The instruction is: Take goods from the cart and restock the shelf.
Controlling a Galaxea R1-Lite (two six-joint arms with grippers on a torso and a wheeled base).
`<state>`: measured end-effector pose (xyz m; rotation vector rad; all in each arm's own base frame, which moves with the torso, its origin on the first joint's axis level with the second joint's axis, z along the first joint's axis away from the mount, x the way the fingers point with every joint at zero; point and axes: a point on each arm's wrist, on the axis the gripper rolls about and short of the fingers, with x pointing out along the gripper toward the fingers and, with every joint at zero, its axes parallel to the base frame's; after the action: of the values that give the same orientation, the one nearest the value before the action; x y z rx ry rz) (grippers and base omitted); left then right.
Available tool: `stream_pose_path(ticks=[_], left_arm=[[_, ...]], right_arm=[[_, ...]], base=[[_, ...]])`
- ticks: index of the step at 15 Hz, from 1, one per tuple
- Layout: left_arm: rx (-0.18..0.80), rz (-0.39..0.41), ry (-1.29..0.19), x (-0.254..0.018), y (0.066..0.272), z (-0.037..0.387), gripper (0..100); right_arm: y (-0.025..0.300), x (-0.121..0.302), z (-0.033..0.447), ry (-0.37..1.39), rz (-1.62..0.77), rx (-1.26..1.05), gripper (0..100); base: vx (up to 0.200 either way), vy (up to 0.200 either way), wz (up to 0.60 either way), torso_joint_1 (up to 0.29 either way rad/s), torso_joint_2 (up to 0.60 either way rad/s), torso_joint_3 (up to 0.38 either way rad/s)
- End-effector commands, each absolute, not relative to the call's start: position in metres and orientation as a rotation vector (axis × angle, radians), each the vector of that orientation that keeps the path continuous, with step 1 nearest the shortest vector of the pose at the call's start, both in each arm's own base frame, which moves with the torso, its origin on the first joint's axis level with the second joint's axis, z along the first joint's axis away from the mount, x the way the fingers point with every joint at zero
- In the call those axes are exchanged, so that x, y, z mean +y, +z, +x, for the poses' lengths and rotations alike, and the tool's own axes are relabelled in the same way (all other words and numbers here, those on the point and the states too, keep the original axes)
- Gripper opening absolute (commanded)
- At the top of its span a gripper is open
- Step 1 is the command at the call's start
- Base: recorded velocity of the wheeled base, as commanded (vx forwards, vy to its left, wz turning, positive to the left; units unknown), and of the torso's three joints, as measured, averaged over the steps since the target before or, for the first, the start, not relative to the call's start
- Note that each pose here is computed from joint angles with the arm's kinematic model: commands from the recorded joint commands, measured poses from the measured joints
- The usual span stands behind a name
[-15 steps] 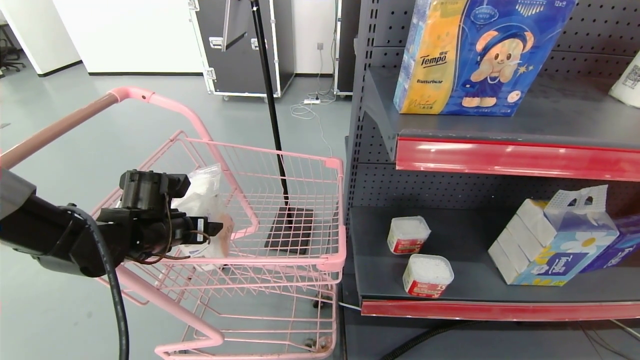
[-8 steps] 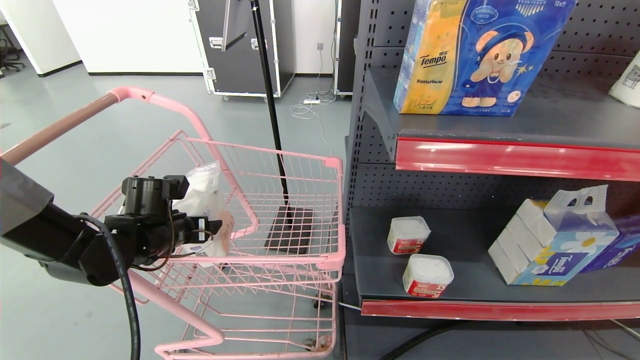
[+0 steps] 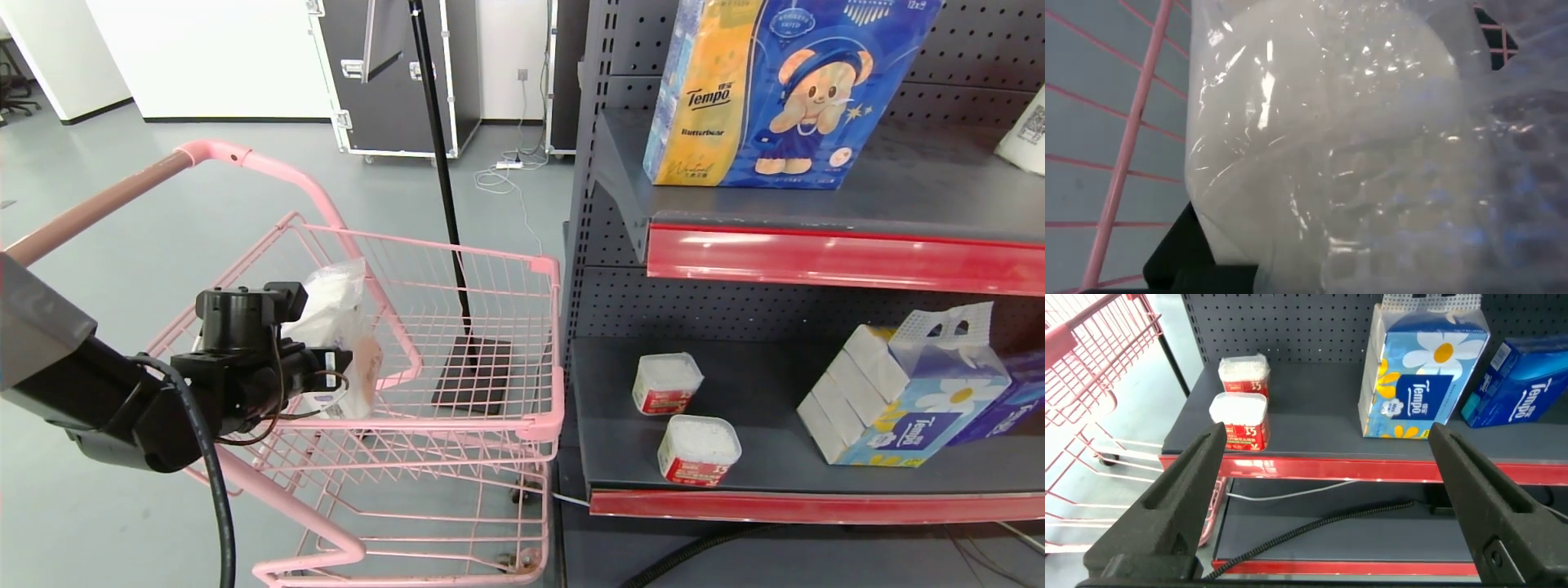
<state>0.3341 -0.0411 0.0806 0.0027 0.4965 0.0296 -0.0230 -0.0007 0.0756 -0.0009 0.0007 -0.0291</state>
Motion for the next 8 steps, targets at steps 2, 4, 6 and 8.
stream_pose_path(ticks=[2, 4, 6, 8], left_arm=[[0.393, -0.010, 0.032, -0.040, 0.099, 0.341, 0], [0.312, -0.023, 0.037, -0.037, 0.123, 0.346, 0], [0.267, -0.028, 0.033, -0.036, 0.148, 0.336, 0], [0.255, -0.030, 0.028, -0.035, 0.168, 0.321, 0]], right_arm=[[0.075, -0.001, -0.023, -0.029, -0.002, 0.003, 100], [0.076, -0.001, -0.023, -0.029, -0.002, 0.002, 100], [0.076, -0.001, -0.023, -0.029, -0.002, 0.002, 100], [0.076, -0.001, -0.023, -0.029, -0.002, 0.002, 100]], base=[[0.000, 0.000, 0.00, 0.000, 0.00, 0.000], [0.000, 0.000, 0.00, 0.000, 0.00, 0.000], [0.000, 0.000, 0.00, 0.000, 0.00, 0.000], [0.000, 0.000, 0.00, 0.000, 0.00, 0.000]])
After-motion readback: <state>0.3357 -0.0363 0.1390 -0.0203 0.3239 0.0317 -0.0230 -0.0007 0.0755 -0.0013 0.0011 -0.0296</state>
